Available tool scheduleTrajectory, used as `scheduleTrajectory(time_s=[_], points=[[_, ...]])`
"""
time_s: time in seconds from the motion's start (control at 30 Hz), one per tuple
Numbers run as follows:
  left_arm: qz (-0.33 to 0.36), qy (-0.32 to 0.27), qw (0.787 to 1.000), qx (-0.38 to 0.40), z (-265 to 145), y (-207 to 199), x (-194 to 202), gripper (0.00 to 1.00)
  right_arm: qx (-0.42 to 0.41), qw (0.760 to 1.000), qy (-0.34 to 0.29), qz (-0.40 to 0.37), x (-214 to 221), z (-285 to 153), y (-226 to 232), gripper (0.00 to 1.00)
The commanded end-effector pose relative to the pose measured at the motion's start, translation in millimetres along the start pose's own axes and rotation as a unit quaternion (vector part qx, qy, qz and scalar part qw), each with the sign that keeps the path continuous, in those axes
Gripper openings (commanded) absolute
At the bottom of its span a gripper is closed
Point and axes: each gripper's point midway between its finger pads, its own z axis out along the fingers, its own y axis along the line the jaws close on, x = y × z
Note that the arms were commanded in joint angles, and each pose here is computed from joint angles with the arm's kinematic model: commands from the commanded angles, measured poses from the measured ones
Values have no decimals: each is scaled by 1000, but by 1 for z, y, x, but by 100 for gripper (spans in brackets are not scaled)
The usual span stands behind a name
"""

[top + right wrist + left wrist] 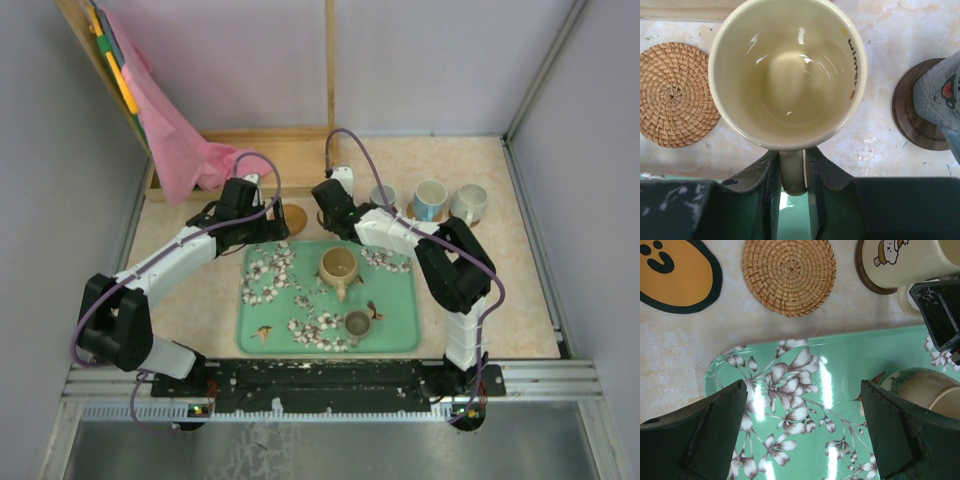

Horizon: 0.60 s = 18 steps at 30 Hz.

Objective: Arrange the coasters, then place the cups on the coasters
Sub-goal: Place the cup on the coaster.

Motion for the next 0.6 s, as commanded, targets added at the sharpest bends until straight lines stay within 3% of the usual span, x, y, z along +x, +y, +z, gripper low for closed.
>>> scheduleTrajectory(time_s=[0.0, 0.57], points=[[-6, -8, 1000, 6, -2, -1, -4, 100, -7, 999, -35, 26, -28, 1, 8, 26], [-7, -12, 1000, 5, -2, 0, -6, 100, -12, 998, -53, 36, -42, -15, 5, 34]])
